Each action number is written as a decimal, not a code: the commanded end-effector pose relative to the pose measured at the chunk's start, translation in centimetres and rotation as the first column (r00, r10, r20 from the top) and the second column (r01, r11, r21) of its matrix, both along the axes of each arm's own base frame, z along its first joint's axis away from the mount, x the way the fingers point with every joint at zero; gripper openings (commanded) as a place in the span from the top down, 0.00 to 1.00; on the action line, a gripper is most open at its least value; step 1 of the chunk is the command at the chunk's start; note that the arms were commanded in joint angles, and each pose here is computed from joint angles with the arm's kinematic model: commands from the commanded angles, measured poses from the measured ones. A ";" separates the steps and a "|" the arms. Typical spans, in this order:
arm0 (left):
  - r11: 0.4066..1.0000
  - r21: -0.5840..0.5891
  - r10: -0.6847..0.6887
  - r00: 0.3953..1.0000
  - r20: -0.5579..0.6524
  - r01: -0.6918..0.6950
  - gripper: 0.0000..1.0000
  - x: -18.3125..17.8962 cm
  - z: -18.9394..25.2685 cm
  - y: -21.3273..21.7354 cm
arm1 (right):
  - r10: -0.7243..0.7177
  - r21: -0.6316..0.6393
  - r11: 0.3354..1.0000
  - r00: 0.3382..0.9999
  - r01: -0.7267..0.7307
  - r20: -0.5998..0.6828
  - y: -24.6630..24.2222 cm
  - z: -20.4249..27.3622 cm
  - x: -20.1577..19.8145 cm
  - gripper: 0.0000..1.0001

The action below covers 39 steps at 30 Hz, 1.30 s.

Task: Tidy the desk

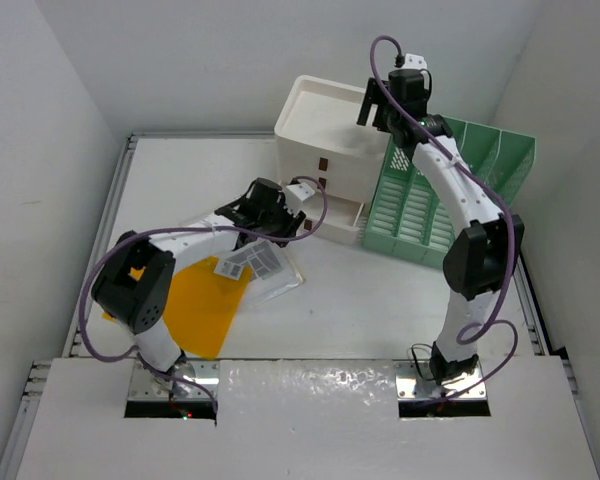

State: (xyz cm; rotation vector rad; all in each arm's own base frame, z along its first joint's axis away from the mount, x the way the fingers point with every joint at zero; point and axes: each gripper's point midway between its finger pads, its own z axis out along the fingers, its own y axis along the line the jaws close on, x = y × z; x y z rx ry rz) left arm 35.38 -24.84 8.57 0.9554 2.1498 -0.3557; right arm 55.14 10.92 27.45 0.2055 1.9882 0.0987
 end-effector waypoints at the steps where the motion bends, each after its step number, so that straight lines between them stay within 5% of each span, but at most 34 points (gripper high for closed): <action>1: 0.990 -0.129 0.076 0.994 0.084 -0.065 0.57 3.5 1.8 -2.2 | -0.123 -0.018 0.992 0.992 0.124 0.028 -1.9 0.7 0.7 0.16; 12: 0.979 -0.191 0.071 0.997 -0.004 -0.070 0.56 6.0 -2.5 -5.5 | -0.096 -0.080 0.993 0.993 0.090 -0.075 -1.8 -4.7 0.5 0.43; 22: 0.964 -0.227 -0.123 0.989 0.080 0.138 0.59 5.9 -0.2 -11.1 | 0.004 -0.019 1.000 0.999 -0.005 -0.045 0.0 -5.9 0.1 1.00; 30: 0.987 -0.158 0.023 0.989 0.149 0.001 0.56 10.6 -0.4 -10.3 | 0.054 -0.007 0.998 0.996 -0.054 -0.064 0.7 -6.5 -0.3 1.00; 39: 0.962 -0.178 0.247 0.937 0.246 -0.207 0.31 16.7 0.9 -8.4 | 0.061 0.114 0.992 0.997 -0.055 -0.048 1.9 -6.6 -1.7 1.00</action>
